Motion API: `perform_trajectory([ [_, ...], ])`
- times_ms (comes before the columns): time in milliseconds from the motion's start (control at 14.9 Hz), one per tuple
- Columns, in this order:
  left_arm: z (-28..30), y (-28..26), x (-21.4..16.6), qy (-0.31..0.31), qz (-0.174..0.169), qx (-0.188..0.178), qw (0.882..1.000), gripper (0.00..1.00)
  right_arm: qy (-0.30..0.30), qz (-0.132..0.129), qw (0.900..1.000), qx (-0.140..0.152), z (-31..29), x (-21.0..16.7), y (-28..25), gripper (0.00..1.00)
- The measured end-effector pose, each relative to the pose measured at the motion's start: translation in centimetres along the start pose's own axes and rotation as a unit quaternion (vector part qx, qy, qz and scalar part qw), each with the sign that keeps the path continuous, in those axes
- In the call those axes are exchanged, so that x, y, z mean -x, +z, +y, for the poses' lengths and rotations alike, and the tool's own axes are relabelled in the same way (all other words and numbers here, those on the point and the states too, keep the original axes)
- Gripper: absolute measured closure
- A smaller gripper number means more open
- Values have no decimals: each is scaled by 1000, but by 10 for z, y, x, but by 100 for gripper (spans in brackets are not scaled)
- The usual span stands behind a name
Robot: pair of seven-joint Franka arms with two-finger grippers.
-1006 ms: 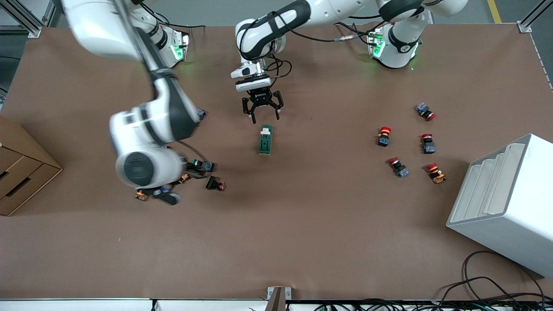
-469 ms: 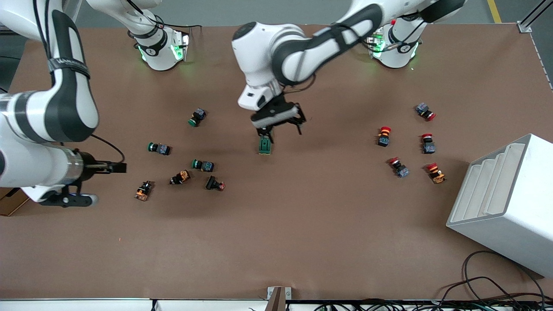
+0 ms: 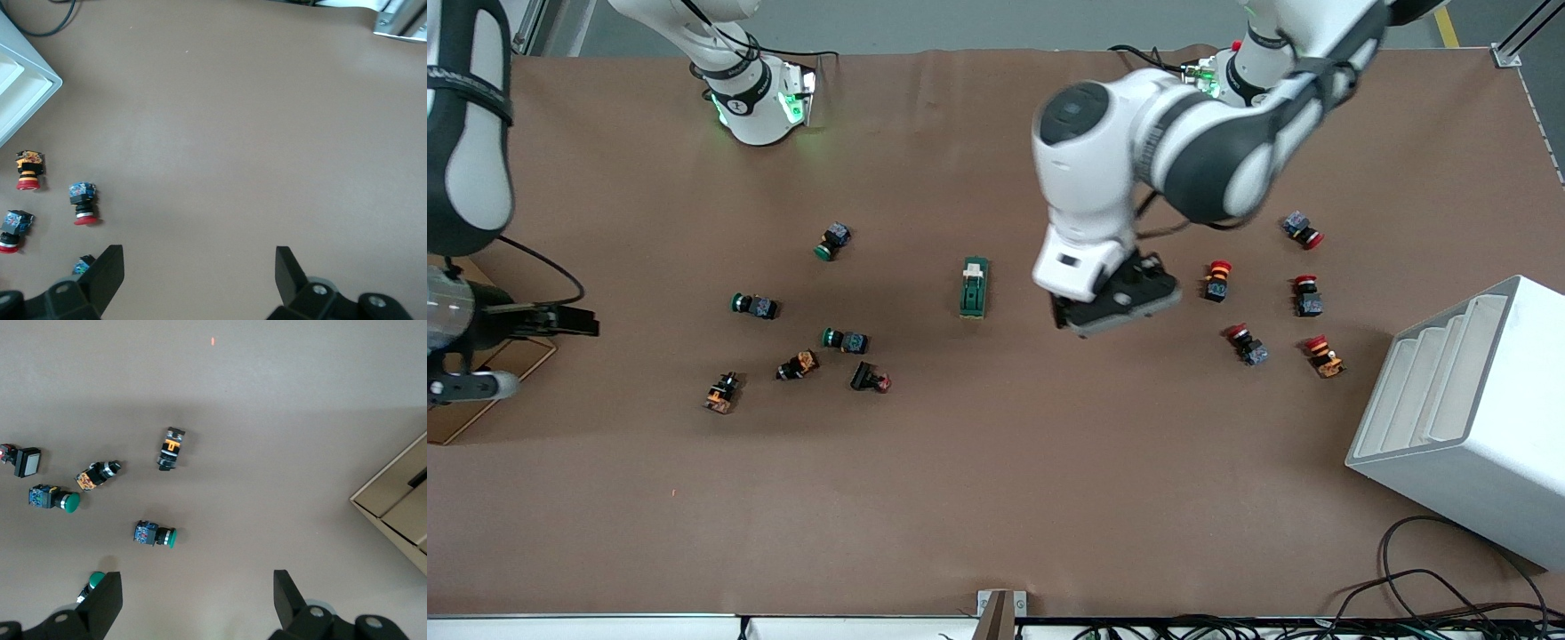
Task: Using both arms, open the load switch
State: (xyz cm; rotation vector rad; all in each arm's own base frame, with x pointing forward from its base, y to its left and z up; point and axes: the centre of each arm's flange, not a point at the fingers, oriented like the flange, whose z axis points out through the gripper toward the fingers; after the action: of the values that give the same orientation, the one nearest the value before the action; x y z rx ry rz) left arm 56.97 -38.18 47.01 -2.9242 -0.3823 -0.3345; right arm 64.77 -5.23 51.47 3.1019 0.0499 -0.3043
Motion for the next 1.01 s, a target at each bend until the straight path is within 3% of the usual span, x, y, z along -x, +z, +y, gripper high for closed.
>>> perform_trajectory([
  [335,-89,-31,-72,50,-46,38,997,0,0,4,1000,-3,1,4,-13,0],
  [536,-164,-60,-108,68,-65,87,992,0,-5,5,1000,-10,-5,5,-19,0],
  [804,-240,-88,-121,89,-82,91,988,0,-9,-47,998,-32,-11,21,-19,0],
  [1006,-271,-110,-114,97,-98,94,986,0,-9,-32,999,-31,-12,37,-46,0],
])
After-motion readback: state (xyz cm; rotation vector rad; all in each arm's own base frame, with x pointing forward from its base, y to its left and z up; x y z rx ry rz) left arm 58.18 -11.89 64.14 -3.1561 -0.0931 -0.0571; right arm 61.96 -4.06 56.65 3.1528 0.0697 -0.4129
